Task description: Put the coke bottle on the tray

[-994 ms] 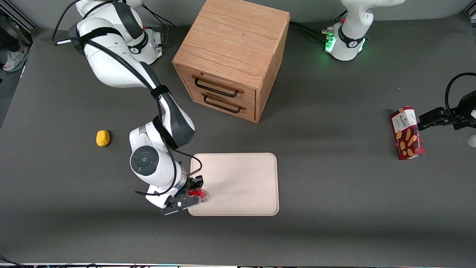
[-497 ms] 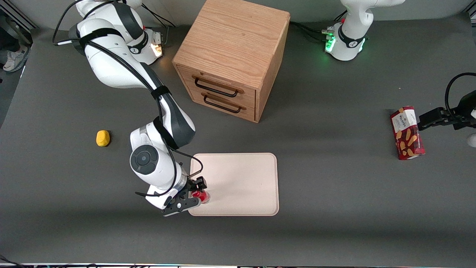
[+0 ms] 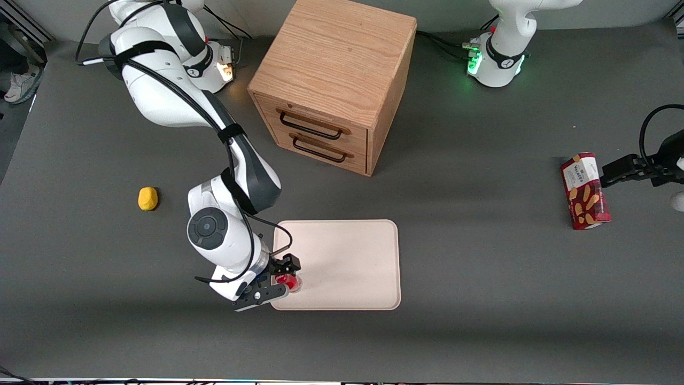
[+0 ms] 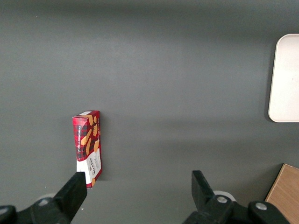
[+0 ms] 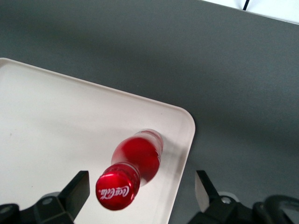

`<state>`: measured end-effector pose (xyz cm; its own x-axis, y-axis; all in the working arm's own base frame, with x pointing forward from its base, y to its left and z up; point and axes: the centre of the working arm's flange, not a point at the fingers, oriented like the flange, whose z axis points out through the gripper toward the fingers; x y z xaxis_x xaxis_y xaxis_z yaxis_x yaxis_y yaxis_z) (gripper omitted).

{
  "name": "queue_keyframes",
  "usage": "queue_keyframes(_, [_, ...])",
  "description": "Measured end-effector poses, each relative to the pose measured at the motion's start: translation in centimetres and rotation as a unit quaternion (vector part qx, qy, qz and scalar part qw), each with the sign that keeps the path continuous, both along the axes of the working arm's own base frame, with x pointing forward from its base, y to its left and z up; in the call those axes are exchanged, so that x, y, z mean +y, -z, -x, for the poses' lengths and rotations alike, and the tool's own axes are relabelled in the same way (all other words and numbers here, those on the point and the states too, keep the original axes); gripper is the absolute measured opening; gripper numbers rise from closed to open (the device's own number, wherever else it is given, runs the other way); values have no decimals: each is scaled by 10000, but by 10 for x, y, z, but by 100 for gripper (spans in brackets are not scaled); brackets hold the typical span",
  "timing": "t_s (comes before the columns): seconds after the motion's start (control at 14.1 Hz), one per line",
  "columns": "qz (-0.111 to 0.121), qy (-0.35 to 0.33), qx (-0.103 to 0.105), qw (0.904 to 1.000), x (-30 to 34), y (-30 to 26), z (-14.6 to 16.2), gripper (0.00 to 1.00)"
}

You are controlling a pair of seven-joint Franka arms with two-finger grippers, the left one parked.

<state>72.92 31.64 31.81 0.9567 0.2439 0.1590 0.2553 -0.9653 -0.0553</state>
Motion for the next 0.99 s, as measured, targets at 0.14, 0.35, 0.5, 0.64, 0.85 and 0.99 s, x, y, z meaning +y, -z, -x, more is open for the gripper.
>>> queue_keyframes(0.14, [5, 114, 31, 9999, -2, -14, 3, 100])
queue_keyframes(0.35, [97, 280, 50, 9995, -24, -59, 19, 100])
queue_keyframes(0.5, [218, 513, 135, 9984, -62, -98, 36, 100])
queue_keyframes(0.64, [262, 845, 358, 9954, -109, -135, 57, 100])
queue_keyframes(0.85, [337, 1255, 628, 9895, -170, -183, 99, 100])
queue_keyframes(0.99, [340, 1473, 765, 9855, -205, -208, 130, 100])
